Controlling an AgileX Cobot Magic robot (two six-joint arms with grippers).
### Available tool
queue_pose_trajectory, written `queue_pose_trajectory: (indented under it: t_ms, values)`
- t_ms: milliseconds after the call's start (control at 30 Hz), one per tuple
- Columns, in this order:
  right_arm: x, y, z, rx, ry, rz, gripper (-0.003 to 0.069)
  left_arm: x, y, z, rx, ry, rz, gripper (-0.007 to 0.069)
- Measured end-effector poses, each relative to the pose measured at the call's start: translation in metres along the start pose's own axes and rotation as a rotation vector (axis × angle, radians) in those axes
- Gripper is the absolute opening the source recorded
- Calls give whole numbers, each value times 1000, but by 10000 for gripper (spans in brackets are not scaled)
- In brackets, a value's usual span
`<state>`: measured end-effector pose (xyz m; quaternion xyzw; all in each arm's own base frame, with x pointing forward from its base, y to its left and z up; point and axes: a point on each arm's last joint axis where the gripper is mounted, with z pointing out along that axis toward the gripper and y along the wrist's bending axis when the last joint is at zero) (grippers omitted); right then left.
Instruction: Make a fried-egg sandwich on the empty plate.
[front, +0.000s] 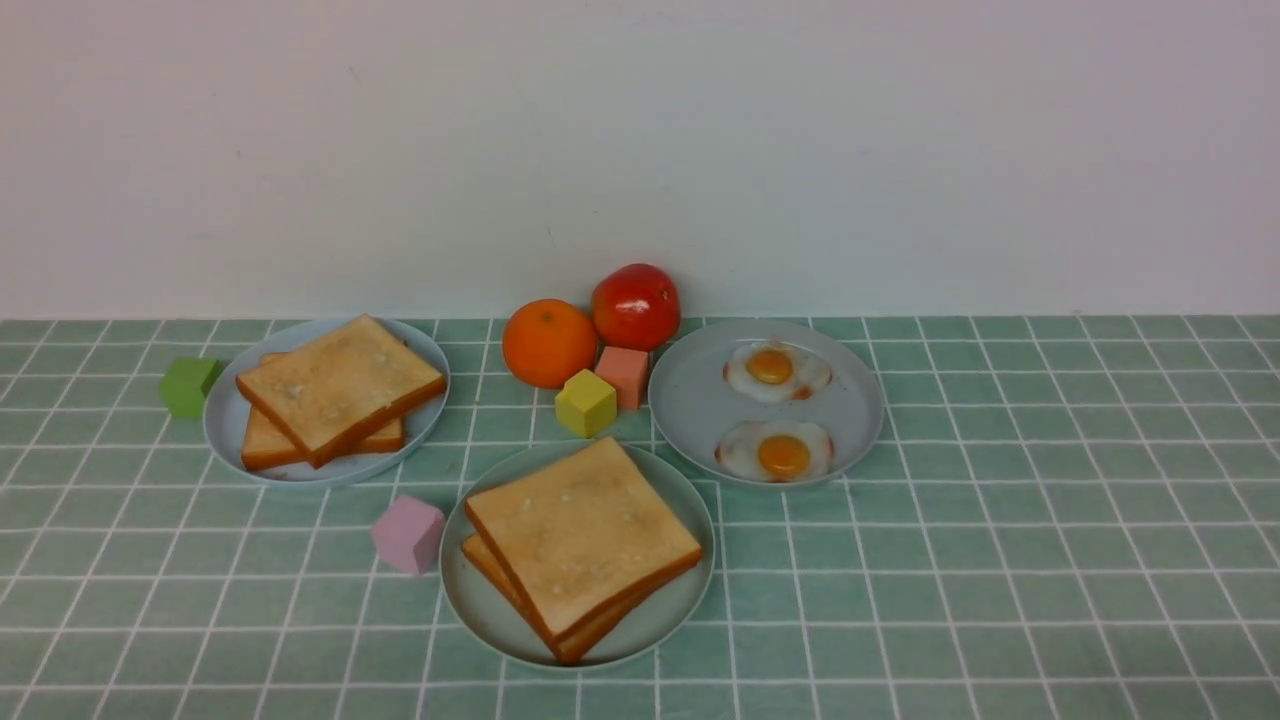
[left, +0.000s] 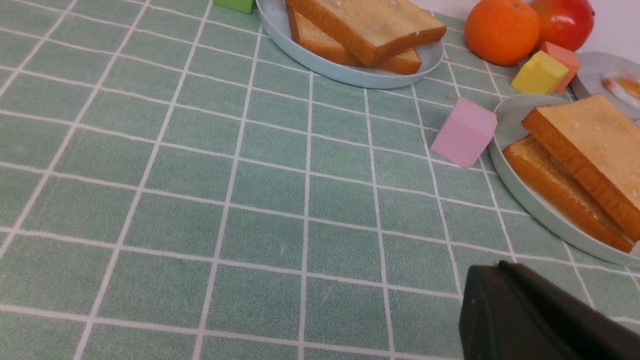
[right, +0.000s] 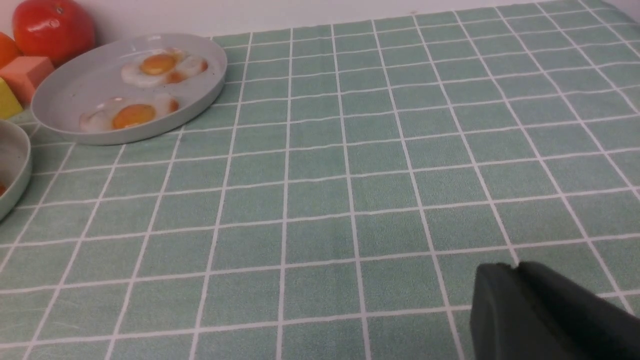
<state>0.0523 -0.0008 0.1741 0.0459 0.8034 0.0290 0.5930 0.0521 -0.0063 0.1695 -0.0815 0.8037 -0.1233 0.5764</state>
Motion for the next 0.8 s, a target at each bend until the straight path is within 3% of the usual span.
queue_pose_trajectory:
  t_ms: [800]
  values:
    - [0,0,0,0,0,0,85,0,0,0,0,0,1,17]
